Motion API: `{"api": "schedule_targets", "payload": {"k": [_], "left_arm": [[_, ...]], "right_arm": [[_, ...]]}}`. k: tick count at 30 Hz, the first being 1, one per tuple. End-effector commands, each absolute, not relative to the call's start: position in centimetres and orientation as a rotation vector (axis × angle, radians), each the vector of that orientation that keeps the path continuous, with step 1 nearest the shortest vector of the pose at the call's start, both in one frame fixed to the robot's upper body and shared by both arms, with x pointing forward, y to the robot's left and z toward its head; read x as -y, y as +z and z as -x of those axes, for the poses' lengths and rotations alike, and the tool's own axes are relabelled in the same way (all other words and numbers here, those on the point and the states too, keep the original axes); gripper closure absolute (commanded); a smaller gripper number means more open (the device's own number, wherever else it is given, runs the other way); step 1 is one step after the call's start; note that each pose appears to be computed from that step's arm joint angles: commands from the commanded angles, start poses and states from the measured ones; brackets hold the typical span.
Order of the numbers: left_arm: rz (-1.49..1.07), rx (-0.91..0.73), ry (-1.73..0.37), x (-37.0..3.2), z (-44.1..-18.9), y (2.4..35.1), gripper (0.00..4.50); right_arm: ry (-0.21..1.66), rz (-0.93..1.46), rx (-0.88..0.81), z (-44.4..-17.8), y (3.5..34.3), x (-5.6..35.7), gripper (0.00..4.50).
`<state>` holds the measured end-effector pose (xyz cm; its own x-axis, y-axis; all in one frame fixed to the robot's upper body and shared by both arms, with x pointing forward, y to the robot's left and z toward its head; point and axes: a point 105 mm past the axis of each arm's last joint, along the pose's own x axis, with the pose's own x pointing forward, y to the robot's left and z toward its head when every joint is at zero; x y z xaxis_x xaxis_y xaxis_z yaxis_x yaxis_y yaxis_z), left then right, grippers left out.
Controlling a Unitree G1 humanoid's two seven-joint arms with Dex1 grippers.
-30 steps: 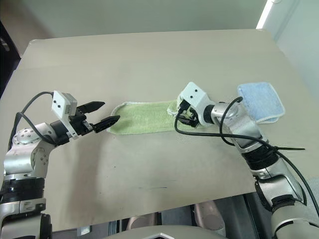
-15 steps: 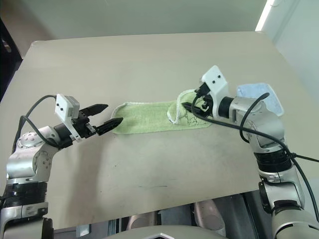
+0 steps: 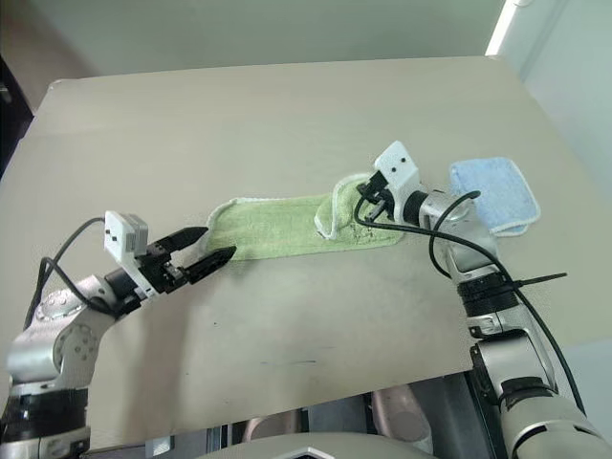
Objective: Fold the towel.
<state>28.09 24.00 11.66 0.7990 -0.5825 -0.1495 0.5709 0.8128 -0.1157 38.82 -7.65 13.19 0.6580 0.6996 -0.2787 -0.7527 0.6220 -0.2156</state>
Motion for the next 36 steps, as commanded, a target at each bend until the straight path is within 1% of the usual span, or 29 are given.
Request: {"api": "schedule_targets", "payload": {"k": [1,3,6,7,10,13,15,20,24,30,32,36], "left_arm": [[0.124,-0.13,-0.579,-24.0,-27.4,12.9,0.0],[0.174,-0.138,-0.548,-23.7,-26.9,12.6,0.0],[0.224,-0.159,-0.495,-23.5,-26.6,12.0,0.0],[0.259,-0.178,-0.467,-23.5,-26.5,11.5,0.0],[0.398,-0.229,-0.399,-22.5,-25.5,10.0,0.0],[0.54,-0.23,-0.323,-22.5,-25.1,9.7,0.0],[0.659,-0.232,-0.272,-22.6,-25.0,9.4,0.0],[0.783,-0.28,-0.209,-22.2,-25.0,8.8,0.0],[0.907,-0.246,-0.181,-22.3,-24.9,9.4,0.0],[1.081,-0.277,-0.146,-22.6,-22.5,8.4,0.0],[1.093,-0.321,-0.107,-22.6,-22.0,7.4,0.0],[1.114,-0.346,-0.067,-22.2,-22.9,6.8,0.0]], "right_arm": [[0.842,0.416,-0.243,-39.1,10.6,7.7,4.45],[0.833,0.428,-0.261,-39.2,9.7,7.9,4.45],[0.828,0.426,-0.228,-39.5,10.2,8.0,4.45],[0.83,0.412,-0.194,-39.6,11.1,7.9,4.45],[0.87,0.387,0.004,-39.1,16.2,7.4,4.45],[0.902,0.404,0.133,-38.3,19.5,7.3,4.45],[0.915,0.415,0.197,-37.8,21.2,7.3,4.45],[0.922,0.435,0.281,-37.2,23.7,7.3,4.45],[0.921,0.454,0.305,-37.0,24.3,7.2,4.45],[0.917,0.475,0.302,-36.9,24.0,7.4,4.45],[0.916,0.475,0.3,-36.9,23.9,7.5,4.45],[0.911,0.469,0.3,-36.9,23.8,7.5,4.45]]}}
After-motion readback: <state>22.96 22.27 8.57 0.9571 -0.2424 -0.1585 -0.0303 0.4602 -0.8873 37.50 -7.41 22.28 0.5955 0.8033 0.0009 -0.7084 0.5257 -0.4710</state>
